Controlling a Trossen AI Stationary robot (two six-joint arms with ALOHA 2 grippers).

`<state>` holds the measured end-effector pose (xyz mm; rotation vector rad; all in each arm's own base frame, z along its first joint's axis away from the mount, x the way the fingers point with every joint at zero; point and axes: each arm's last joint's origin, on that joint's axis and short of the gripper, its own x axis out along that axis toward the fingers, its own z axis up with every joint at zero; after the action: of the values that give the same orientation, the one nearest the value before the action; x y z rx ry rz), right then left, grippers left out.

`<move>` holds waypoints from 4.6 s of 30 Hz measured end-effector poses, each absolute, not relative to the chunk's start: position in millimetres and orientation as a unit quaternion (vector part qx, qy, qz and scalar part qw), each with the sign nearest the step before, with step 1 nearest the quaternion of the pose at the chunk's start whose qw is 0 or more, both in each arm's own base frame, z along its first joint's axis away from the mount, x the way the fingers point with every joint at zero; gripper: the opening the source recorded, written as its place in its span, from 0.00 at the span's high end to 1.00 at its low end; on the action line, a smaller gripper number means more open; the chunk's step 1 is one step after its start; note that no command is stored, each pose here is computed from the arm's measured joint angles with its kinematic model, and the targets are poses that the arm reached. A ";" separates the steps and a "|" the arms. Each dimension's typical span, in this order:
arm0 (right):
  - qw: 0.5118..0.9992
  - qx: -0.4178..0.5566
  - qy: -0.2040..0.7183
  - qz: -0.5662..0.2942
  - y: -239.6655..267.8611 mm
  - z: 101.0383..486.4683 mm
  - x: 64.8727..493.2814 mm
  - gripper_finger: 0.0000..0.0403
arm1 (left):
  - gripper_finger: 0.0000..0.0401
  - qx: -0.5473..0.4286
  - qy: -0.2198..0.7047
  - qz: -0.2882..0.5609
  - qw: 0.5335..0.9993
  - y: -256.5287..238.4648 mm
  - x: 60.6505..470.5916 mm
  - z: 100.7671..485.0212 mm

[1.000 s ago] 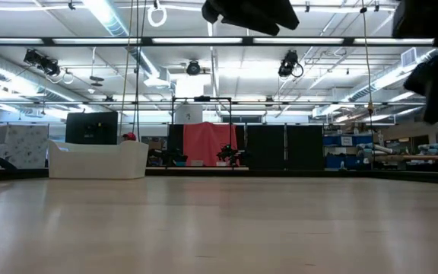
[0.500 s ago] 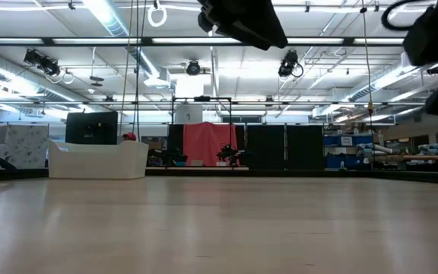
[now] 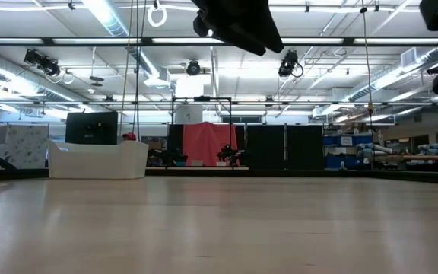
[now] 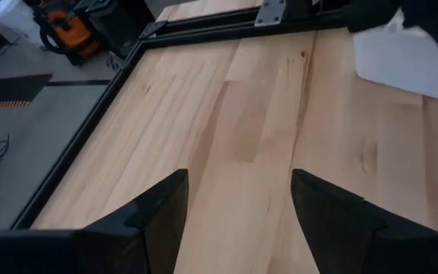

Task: Sort produce into baskets
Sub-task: Adjust the white bin, then return to Home Position

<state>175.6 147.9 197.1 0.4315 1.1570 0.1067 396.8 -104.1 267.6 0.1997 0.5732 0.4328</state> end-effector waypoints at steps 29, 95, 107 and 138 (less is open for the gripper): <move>0.792 0.219 0.537 0.193 162.4 216.0 161.6 0.51 | 0.41 0.111 0.281 0.208 0.930 -103.6 397.3 268.1; 0.999 -0.010 0.035 0.005 77.0 264.8 232.4 0.99 | 0.65 -0.012 0.001 0.091 0.996 -34.4 142.2 233.0; 0.997 0.046 -0.060 -0.002 53.0 218.3 204.8 0.99 | 0.65 -0.023 -0.025 0.034 0.999 -19.7 132.6 192.2; 0.993 0.067 -0.079 -0.064 20.1 188.9 120.5 0.99 | 0.65 -0.034 -0.048 0.079 0.995 1.1 82.5 214.0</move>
<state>120.5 20.1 188.9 0.1339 -0.1589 -0.1277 82.5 1.1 214.0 -0.0689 -0.0967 0.1592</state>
